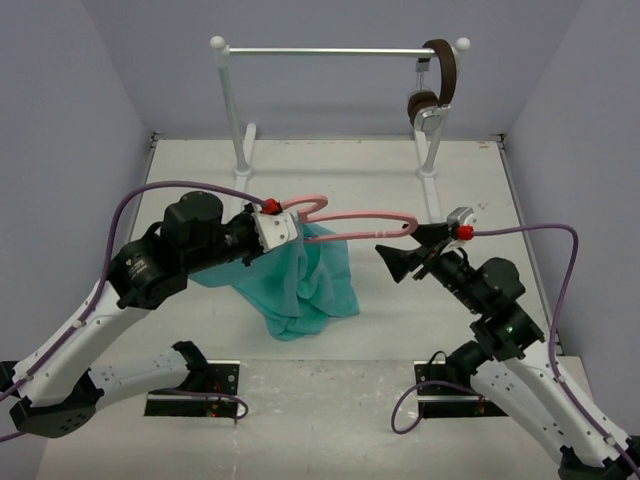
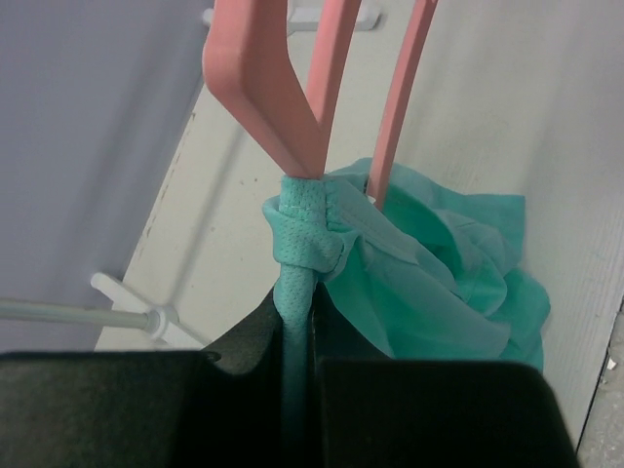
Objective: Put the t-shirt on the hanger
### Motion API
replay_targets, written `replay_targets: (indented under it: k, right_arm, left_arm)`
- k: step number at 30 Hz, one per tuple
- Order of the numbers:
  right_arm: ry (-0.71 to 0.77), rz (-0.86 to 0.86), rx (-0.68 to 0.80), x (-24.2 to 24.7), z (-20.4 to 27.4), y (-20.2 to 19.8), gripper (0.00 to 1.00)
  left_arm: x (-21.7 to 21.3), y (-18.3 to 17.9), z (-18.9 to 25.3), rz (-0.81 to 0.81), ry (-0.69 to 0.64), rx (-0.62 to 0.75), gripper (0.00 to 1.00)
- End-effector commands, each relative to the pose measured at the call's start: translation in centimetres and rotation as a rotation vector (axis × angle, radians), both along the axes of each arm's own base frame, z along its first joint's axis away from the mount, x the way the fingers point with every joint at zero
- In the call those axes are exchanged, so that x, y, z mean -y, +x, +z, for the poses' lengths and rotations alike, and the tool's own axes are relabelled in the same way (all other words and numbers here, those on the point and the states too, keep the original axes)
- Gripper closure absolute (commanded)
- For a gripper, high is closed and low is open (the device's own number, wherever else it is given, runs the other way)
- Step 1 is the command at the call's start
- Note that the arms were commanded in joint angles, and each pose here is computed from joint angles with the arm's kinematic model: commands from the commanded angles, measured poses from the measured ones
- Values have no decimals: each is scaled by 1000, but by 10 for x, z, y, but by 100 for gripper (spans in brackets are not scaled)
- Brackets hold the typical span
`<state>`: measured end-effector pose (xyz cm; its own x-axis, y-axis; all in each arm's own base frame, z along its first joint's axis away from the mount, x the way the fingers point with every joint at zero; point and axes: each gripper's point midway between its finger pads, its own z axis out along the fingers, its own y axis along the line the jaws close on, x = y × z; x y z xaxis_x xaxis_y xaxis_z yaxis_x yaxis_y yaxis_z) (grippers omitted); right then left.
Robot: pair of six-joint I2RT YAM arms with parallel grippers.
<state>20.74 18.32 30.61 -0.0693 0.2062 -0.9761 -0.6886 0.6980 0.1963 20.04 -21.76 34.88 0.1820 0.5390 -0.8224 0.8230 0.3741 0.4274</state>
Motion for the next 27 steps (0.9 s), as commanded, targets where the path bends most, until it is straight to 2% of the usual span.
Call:
replay_targets:
  k: [1, 3, 6, 9, 11, 15, 20, 24, 27]
  right_arm:
    - [364, -185, -124, 37, 32, -4, 19]
    - [398, -109, -180, 24, 25, -11, 23]
    - [360, 43, -348, -16, -1, -13, 34]
    - [289, 9, -428, -48, -20, -3, 36]
    - [246, 19, -445, -69, -24, -9, 36]
    - [191, -46, -459, -95, -29, 6, 36]
    - [185, -97, -480, -114, -35, 21, 42]
    - [181, -139, -485, -123, -43, 34, 42]
    - [136, -174, -498, -136, -58, 47, 44]
  left_arm:
    - [-12, 34, 29, 232, -149, 69, 100]
    - [-11, 38, 30, 250, -165, 68, 100]
    - [-1, 36, 39, 233, -243, 42, 100]
    - [9, 39, 40, 231, -290, 10, 100]
    - [14, 40, 36, 223, -287, -11, 100]
    - [22, 39, 27, 200, -275, -41, 100]
    - [27, 31, 34, 152, -318, -52, 100]
    - [30, 25, 38, 121, -336, -63, 100]
    - [31, 21, 39, 105, -353, -72, 100]
